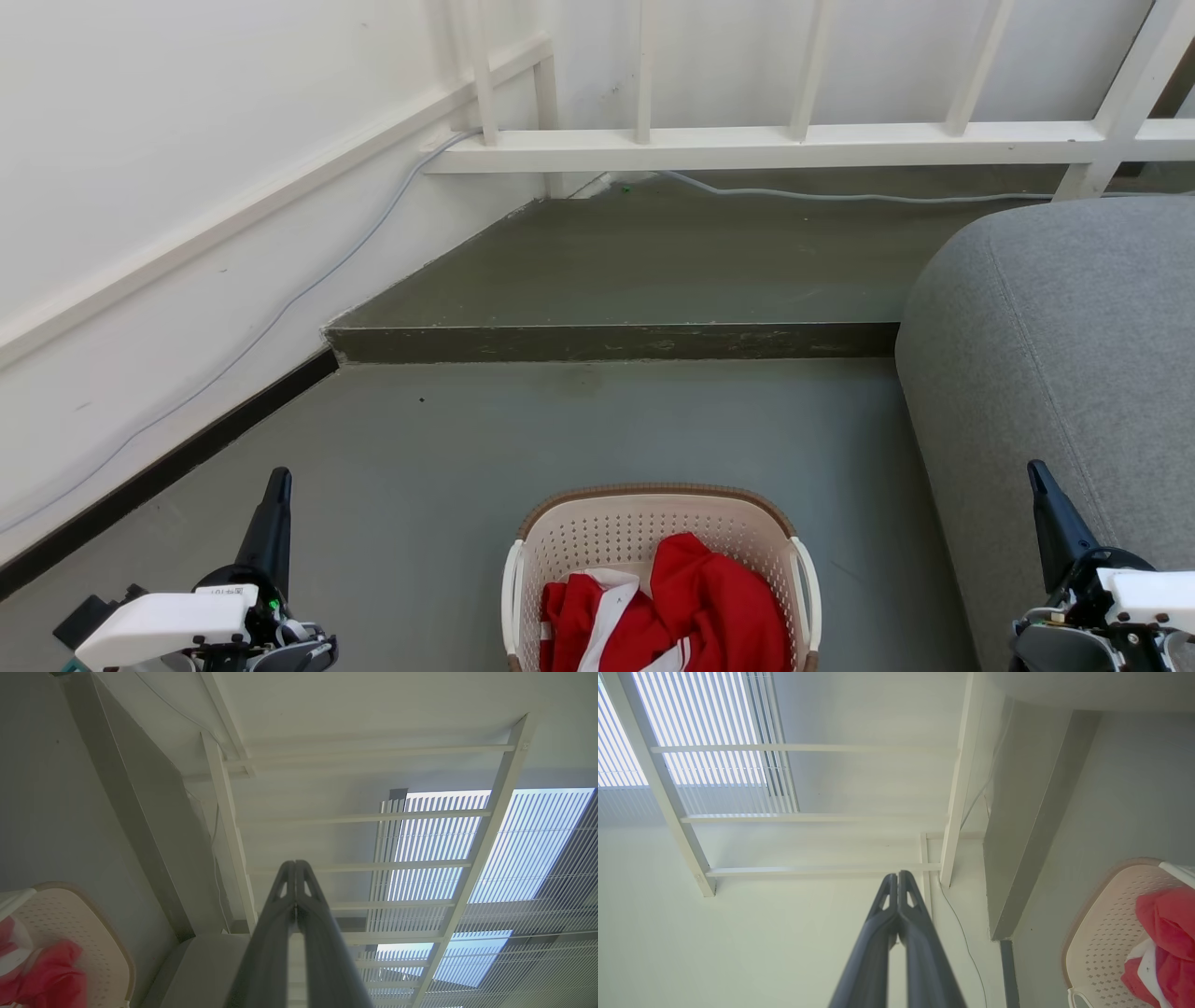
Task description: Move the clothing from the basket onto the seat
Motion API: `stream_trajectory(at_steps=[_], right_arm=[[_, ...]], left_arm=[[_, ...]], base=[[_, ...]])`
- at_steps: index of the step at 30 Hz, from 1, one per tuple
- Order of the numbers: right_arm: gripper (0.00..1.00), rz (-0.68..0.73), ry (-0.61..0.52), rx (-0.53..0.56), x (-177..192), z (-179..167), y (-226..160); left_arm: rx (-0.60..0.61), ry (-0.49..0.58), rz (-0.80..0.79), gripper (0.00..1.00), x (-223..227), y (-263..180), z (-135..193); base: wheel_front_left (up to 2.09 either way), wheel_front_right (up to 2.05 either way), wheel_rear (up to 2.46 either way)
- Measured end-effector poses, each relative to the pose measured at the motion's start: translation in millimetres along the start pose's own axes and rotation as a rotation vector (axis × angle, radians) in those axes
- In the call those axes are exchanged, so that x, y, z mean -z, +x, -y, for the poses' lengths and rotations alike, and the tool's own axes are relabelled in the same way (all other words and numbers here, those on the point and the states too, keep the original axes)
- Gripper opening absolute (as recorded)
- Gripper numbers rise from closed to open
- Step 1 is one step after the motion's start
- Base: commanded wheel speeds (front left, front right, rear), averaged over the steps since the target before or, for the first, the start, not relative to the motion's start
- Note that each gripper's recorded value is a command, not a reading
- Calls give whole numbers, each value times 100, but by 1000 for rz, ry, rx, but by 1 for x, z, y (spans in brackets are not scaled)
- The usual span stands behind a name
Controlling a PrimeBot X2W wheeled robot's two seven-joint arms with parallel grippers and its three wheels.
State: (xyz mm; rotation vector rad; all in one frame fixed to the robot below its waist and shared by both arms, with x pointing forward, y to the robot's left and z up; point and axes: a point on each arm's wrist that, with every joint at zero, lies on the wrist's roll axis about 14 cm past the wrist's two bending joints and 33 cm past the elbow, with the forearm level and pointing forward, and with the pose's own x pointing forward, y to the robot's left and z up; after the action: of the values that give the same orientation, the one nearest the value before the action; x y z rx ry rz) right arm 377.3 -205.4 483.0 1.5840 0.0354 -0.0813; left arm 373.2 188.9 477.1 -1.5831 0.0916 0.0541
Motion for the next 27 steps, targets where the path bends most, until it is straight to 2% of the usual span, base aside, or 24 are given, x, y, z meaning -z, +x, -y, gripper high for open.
stream_trajectory(at_steps=[2, 3, 10, 17, 27], right_arm=[[0, 0, 0, 0, 0, 0, 0], [100, 0, 0, 0, 0, 0, 0], [100, -5, 31, 124, 9, 42, -18], [100, -14, 17, 111, 11, 37, -17], [100, -29, -63, 96, 14, 31, -13]], left_arm=[[0, 0, 0, 0, 0, 0, 0], [0, 0, 0, 100, 0, 0, 0], [-139, -32, 1, 100, 7, -21, -47], [-129, -23, 5, 100, 9, -20, -43], [-131, 52, 0, 100, 13, -17, -43]], base=[[0, 0, 0], [0, 0, 0], [0, 0, 0], [0, 0, 0], [0, 0, 0]])
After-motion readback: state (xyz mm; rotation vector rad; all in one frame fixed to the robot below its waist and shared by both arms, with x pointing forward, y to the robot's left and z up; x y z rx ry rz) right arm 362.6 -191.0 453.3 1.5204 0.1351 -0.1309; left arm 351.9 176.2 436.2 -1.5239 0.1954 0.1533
